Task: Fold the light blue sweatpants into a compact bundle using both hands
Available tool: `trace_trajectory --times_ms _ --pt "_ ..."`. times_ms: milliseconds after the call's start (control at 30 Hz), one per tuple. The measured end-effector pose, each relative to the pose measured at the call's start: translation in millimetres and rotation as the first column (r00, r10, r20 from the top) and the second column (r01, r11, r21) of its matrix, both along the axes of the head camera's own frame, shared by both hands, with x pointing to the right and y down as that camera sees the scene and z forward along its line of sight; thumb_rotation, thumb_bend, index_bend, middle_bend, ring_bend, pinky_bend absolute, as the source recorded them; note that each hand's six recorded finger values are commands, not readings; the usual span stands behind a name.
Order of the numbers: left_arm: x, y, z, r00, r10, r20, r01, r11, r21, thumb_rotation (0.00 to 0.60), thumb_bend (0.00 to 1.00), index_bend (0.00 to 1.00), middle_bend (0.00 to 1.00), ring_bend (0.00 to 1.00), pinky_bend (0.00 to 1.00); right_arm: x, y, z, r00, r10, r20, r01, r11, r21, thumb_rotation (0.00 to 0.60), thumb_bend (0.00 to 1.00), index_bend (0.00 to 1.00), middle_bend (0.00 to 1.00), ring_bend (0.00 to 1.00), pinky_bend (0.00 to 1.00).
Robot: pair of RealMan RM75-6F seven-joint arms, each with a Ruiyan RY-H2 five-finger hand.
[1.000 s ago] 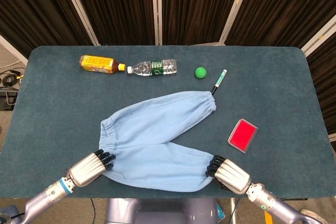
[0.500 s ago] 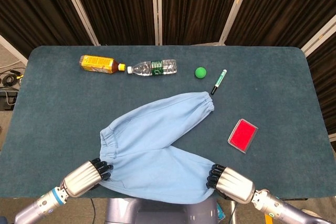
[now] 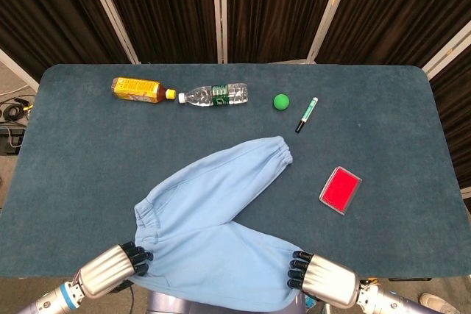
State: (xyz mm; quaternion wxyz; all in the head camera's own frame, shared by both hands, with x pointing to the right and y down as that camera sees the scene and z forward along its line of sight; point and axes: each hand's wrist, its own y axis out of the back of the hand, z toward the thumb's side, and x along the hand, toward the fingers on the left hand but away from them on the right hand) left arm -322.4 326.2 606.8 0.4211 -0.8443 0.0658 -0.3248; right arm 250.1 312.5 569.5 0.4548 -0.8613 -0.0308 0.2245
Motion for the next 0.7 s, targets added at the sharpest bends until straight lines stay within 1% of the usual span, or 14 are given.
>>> trace_trajectory --times_ms 200,433,567,700 --pt "-4 7 -6 1.0 -0.006 -0.013 0.005 0.999 -0.035 0.6 0.38 0.58 0.31 0.34 0.41 1 7 -10 1.0 -0.024 0.005 0.024 1.0 0.0 0.6 0.64 0.57 0.51 0.38 0.31" --pt "-5 10 -7 1.0 -0.012 -0.021 0.011 0.998 -0.065 0.6 0.38 0.58 0.31 0.34 0.41 4 9 -11 1.0 -0.025 0.003 0.025 1.0 -0.002 0.6 0.64 0.57 0.51 0.38 0.31" --pt "-4 8 -6 1.0 -0.021 -0.019 0.02 0.998 -0.061 0.6 0.38 0.58 0.31 0.34 0.41 4 7 -10 1.0 -0.015 0.001 0.015 1.0 -0.006 0.6 0.64 0.57 0.51 0.38 0.31" --pt "-3 -2 -4 0.998 -0.054 -0.024 0.053 0.997 -0.05 0.6 0.38 0.58 0.3 0.34 0.41 4 1 -8 1.0 0.008 -0.001 -0.008 1.0 0.0 0.6 0.64 0.57 0.51 0.38 0.31"
